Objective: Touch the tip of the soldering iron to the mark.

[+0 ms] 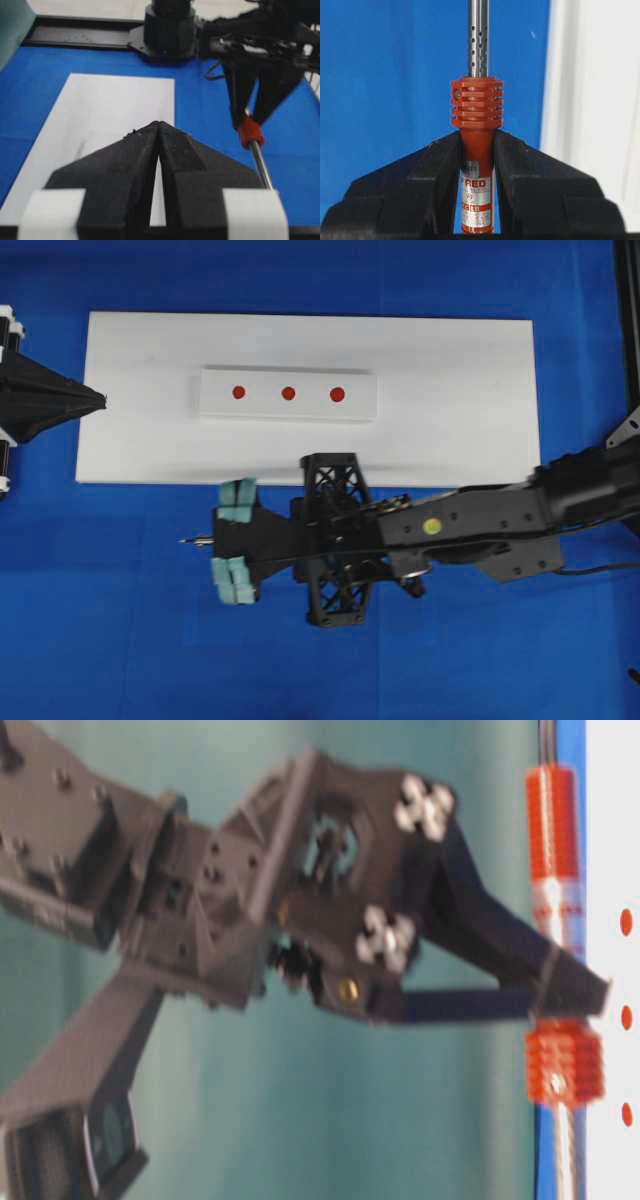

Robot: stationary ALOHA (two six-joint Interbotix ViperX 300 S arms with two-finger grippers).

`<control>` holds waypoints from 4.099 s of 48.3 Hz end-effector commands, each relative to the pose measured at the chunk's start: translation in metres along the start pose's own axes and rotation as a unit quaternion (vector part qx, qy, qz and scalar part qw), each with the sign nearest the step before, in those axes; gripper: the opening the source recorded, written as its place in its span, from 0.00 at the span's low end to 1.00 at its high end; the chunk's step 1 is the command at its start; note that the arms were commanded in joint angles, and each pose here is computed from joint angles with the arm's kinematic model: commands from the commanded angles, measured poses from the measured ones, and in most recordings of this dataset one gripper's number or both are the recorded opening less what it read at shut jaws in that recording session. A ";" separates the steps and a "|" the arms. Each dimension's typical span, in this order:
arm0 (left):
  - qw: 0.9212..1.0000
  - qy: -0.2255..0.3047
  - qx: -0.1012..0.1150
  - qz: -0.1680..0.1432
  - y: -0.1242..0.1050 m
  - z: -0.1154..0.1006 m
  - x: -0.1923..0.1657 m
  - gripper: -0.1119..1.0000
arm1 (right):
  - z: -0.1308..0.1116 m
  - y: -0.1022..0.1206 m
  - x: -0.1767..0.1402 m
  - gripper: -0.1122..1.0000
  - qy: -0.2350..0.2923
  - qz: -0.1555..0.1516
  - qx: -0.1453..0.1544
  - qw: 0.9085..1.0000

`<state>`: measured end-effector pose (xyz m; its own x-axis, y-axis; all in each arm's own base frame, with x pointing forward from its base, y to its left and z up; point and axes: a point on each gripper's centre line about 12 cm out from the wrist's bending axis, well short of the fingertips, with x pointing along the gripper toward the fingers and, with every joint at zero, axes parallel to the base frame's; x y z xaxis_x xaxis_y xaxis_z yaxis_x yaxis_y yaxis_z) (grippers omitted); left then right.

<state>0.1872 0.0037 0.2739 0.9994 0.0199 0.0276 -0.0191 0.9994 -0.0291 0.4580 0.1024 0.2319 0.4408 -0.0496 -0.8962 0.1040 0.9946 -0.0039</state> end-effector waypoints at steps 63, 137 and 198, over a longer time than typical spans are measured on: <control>1.000 0.003 -0.008 -0.001 0.000 0.002 0.000 0.10 | -0.040 0.022 0.107 0.16 -0.045 0.074 0.009 0.996; 1.000 -0.001 -0.008 -0.001 0.000 0.004 0.000 0.10 | -0.028 0.012 0.053 0.87 -0.043 0.067 0.023 0.997; 1.000 0.000 -0.008 -0.001 0.000 0.004 0.000 0.10 | 0.009 -0.155 -0.032 0.86 -0.073 -0.049 0.062 0.994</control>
<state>0.1853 0.0037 0.2734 0.9997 0.0199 0.0153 -0.0192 0.9988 -0.0460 0.4362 -0.0430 0.2410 0.4907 -0.1577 -0.8570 0.2406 0.9698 -0.0407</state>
